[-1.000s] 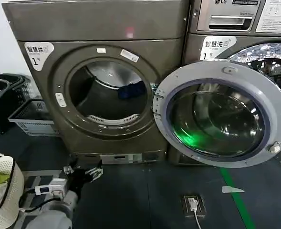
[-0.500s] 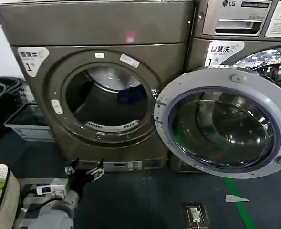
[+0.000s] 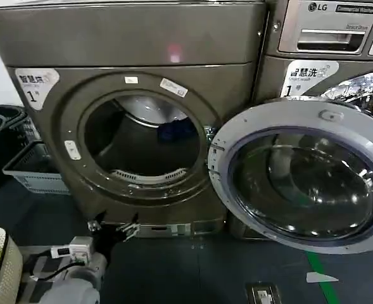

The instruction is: Grasp the clothes from the dryer.

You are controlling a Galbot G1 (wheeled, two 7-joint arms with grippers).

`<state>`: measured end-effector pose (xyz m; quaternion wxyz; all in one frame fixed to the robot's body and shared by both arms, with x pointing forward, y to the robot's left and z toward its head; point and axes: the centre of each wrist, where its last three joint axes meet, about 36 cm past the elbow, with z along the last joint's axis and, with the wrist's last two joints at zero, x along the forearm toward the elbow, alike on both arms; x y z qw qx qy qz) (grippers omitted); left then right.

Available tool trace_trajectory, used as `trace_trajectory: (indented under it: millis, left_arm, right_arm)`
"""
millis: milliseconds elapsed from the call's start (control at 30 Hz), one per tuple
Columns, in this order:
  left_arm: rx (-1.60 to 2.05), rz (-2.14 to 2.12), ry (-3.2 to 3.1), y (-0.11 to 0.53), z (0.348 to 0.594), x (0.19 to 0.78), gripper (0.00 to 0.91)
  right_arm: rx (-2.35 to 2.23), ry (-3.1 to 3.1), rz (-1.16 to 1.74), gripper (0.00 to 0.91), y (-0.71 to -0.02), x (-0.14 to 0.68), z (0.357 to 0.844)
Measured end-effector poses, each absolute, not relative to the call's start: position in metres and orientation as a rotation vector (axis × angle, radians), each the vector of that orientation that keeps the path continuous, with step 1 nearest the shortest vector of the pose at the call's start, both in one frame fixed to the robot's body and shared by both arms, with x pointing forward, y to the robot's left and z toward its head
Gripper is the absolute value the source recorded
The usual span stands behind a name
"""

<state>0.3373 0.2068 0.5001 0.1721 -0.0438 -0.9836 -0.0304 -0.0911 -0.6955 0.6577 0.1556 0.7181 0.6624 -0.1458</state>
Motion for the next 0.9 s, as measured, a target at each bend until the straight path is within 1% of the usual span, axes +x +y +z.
trace_trajectory:
  millis: [900]
  left_arm:
    - [-0.134, -0.088, -2.780, 0.2034, 0.4969, 0.3371, 0.907]
  right_arm:
    - [2.071, 1.890, -0.408, 0.907, -0.6965, -0.0953, 0.6546]
